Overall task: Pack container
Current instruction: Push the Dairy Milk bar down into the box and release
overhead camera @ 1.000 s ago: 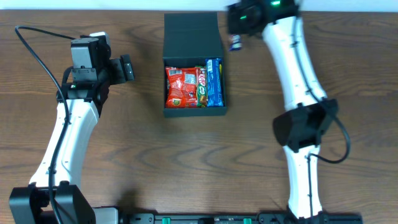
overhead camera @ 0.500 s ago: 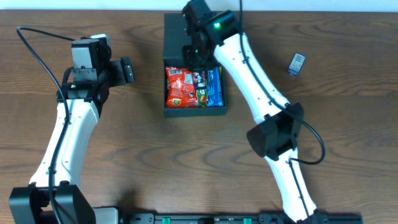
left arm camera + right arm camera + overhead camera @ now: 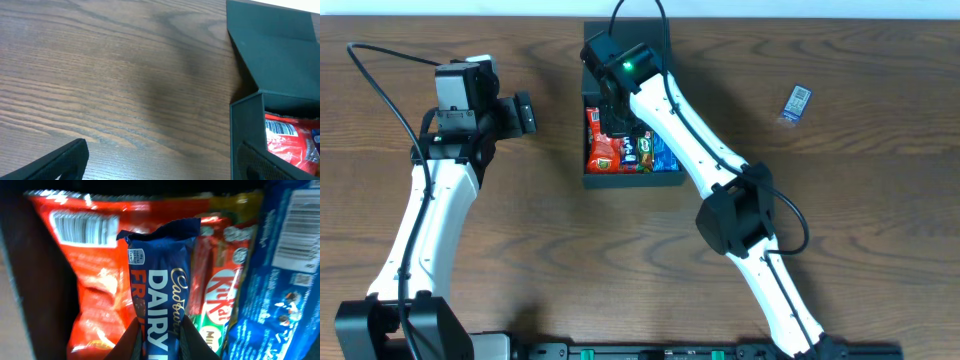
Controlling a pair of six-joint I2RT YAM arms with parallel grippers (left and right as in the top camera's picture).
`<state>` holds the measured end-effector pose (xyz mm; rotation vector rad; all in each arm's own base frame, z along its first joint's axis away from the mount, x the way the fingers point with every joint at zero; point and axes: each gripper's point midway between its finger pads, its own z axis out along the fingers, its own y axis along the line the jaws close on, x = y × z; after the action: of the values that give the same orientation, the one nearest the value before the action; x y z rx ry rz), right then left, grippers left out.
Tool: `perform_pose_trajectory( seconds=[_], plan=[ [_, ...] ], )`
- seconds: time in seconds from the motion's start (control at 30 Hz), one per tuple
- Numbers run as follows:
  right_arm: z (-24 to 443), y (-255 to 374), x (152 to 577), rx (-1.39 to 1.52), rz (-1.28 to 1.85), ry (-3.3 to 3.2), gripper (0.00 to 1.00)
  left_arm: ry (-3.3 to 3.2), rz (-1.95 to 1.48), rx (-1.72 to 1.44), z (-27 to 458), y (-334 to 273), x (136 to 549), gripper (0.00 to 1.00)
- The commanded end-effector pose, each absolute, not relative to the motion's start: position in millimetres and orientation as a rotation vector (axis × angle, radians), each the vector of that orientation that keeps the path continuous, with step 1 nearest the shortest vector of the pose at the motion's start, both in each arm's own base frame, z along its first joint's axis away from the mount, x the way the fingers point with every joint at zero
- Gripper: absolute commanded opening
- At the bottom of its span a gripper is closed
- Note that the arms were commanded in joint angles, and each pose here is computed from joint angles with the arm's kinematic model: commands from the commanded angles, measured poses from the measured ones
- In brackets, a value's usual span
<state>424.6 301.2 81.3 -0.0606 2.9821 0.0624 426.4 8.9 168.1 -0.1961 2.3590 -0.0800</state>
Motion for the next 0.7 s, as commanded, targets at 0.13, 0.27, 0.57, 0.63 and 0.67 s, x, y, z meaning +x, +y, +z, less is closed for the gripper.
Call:
perform_pose_trajectory(
  seconds=[0.13,0.27,0.57,0.63,0.67],
  plan=[
    [64.5,287.0,435.9,0.02,-0.068,2.95,0.21,2.373,-0.075,-0.187,163.1,10.1,424.9,0.95],
    [61.4,286.7,435.6,0.019,-0.074,2.954,0.61,2.373,-0.075,-0.187,163.1,10.1,424.9,0.95],
    [98.8,271.6,455.7,0.035,-0.02,2.874,0.64,2.373,-0.075,-0.187,163.1,10.1,425.0,0.95],
    [132.2,263.6,466.8,0.063,0.035,2.804,0.64,2.373,-0.075,-0.187,163.1,10.1,425.0,0.95],
    [150.8,256.1,473.9,0.073,0.043,2.754,0.66,2.373,-0.075,-0.187,163.1,10.1,425.0,0.95]
  ],
)
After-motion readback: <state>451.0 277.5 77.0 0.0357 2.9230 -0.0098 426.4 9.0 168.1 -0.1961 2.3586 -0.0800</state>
